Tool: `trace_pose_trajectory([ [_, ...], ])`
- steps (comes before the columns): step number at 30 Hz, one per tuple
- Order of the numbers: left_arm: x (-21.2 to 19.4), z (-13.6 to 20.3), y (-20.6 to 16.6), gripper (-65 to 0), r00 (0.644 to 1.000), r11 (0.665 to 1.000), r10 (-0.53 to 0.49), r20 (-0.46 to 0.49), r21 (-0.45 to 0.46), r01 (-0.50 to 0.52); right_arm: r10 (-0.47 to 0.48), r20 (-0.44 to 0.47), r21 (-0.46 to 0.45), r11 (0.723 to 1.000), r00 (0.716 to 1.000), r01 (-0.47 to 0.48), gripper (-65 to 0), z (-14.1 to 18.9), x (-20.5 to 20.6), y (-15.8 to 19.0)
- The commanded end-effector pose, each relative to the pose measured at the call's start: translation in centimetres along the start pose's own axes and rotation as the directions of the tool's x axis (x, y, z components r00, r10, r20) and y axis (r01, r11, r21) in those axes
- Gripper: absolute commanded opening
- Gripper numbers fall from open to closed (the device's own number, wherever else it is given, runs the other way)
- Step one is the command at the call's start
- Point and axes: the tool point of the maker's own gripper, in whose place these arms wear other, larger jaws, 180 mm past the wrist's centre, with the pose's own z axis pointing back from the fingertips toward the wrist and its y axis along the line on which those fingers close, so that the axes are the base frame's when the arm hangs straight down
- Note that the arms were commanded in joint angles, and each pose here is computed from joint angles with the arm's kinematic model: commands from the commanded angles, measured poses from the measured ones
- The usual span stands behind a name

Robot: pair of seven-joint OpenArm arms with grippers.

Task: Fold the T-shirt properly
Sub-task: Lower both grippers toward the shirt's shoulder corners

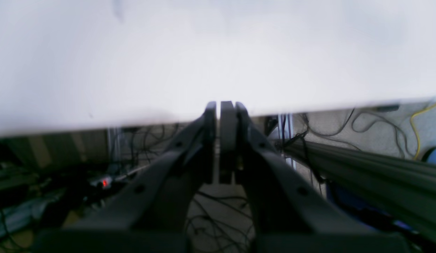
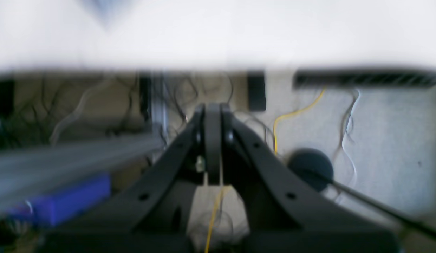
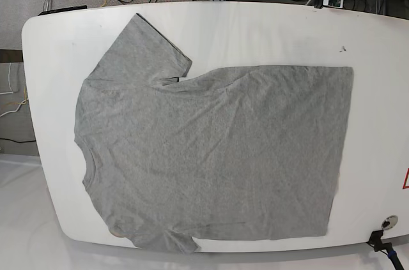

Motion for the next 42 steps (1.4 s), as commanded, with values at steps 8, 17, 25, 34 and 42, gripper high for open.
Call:
trace_pose_trajectory([
  [8, 7.0, 0.2, 1.9, -65.0, 0.988, 1.0, 0.008, 0.155, 0.027, -0.012, -0.102, 0.301, 0.082, 0.993, 0.948, 0.08, -65.0, 1.4, 11.4, 0.3],
  [17, 12.0, -1.6, 2.5, -65.0, 0.956, 0.992, 0.123, 0.266, -0.051, -0.113, -0.113, 0.398, 0.092, 0.992, 0.911, 0.083, -65.0, 2.2, 16.0, -1.4],
  [25, 13.1, -0.2, 4.6, -65.0, 0.935, 0.985, 0.174, 0.308, -0.073, -0.159, -0.06, 0.291, 0.104, 0.994, 0.955, 0.031, -65.0, -0.1, 14.0, 1.0],
  [34, 8.4, -3.8, 5.1, -47.4, 0.945, 0.96, 0.275, 0.176, -0.102, -0.26, -0.088, 0.259, 0.134, 0.989, 0.962, 0.055, -56.4, -1.8, 13.9, 1.5],
  [42, 5.0, -6.7, 6.4, -43.0, 0.93, 0.934, 0.356, 0.094, -0.06, -0.351, -0.174, 0.244, 0.164, 0.977, 0.954, 0.136, -49.6, -3.6, 13.2, 0.8],
])
